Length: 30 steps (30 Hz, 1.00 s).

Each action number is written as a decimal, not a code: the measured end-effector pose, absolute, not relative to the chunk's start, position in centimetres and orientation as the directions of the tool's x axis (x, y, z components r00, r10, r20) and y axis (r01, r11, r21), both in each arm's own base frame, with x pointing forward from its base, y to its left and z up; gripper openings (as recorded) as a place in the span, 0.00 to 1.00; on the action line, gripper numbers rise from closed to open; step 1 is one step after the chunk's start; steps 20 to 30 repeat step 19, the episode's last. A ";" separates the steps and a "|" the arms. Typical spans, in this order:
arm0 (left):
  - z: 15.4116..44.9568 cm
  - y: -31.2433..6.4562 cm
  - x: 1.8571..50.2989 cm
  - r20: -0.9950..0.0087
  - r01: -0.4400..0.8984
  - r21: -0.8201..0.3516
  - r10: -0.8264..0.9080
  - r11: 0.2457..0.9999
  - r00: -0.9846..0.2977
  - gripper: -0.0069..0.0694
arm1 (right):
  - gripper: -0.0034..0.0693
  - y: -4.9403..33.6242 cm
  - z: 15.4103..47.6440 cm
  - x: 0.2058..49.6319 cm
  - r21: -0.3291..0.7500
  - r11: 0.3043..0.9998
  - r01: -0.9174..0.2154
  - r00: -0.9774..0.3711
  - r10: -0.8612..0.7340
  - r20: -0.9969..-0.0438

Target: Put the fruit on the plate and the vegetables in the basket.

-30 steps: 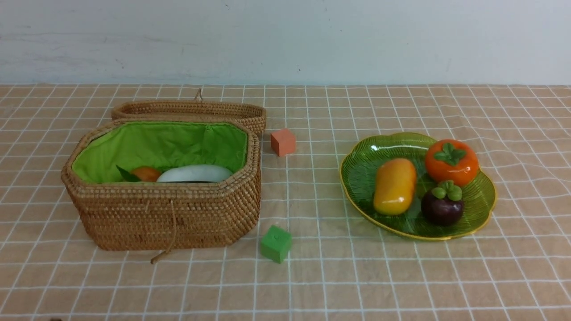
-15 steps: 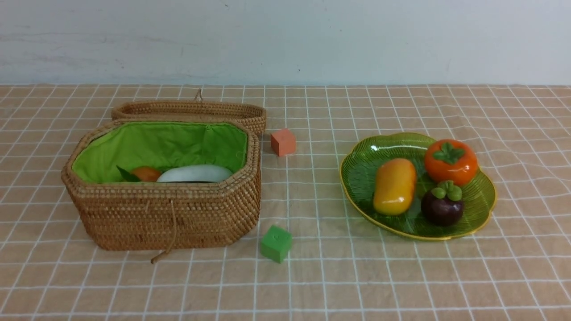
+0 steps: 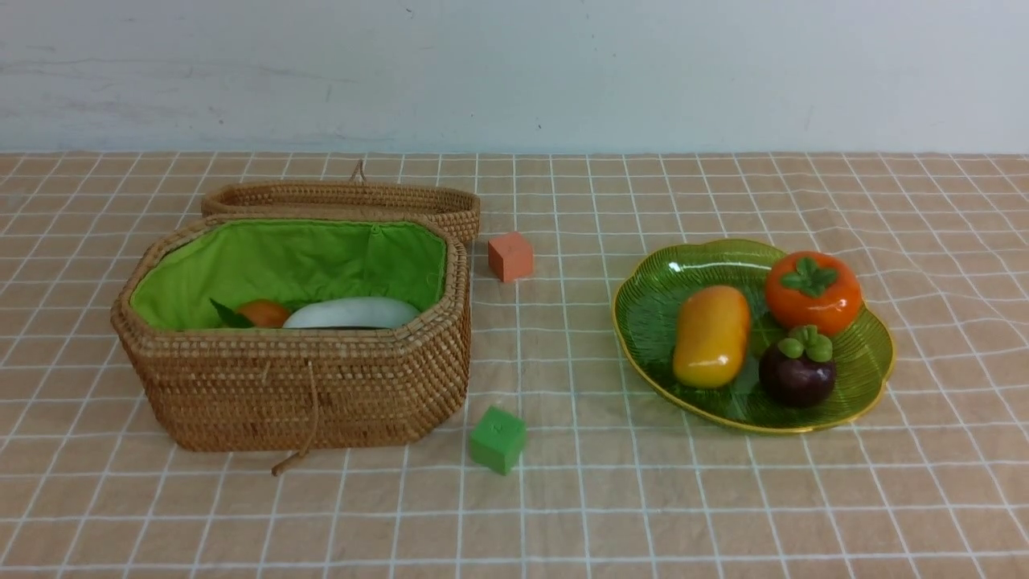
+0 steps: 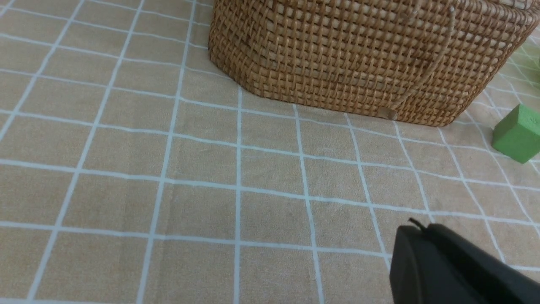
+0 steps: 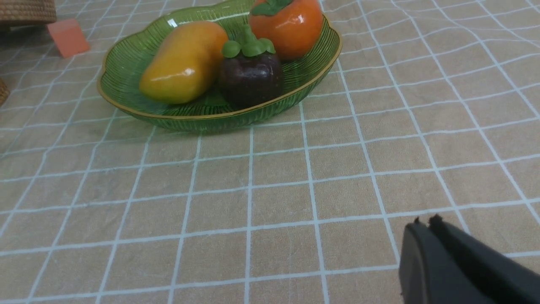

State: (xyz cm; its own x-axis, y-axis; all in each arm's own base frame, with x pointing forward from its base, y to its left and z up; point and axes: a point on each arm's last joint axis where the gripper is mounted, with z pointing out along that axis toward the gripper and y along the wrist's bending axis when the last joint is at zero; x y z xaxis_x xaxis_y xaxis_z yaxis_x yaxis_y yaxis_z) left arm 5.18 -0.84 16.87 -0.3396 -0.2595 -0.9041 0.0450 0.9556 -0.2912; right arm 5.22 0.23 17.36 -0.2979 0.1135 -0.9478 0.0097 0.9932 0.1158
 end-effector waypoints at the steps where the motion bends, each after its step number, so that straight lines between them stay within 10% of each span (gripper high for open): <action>1: 16.9 -0.8 5.2 -0.904 0.045 -0.291 -0.259 0.956 -0.340 0.07 | 0.07 0.2 17.4 5.2 0.116 0.993 0.010 -0.298 0.113 -0.948; 30: 16.9 -0.8 5.2 -0.904 0.045 -0.291 -0.259 0.956 -0.340 0.08 | 0.08 0.2 17.4 5.2 0.116 0.993 0.010 -0.298 0.113 -0.948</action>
